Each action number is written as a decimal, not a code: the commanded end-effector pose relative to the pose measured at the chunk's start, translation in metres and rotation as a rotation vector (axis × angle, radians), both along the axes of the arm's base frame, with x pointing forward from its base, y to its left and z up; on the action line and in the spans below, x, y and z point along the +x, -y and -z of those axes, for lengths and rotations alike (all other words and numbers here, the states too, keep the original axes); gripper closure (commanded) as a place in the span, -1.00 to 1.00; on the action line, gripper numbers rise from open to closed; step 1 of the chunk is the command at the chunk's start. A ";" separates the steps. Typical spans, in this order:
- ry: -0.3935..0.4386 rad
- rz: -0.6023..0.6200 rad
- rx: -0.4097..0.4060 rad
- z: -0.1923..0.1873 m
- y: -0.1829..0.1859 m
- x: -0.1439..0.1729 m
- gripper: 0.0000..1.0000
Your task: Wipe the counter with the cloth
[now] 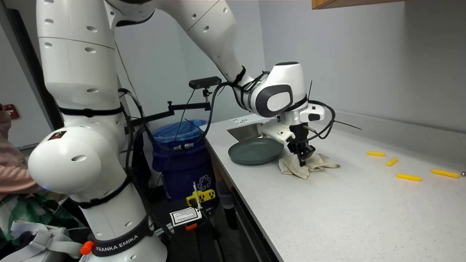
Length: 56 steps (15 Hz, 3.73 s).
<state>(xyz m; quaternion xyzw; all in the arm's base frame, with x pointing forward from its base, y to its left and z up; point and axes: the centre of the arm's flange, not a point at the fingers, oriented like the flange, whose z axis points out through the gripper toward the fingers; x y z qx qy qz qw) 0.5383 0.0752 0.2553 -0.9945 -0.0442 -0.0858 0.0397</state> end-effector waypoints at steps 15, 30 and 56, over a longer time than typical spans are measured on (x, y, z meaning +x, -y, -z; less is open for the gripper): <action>-0.018 0.381 -0.048 0.000 0.202 -0.077 0.94; -0.054 -0.080 0.013 0.000 -0.008 -0.086 0.94; -0.108 0.059 -0.013 -0.008 0.081 -0.163 0.94</action>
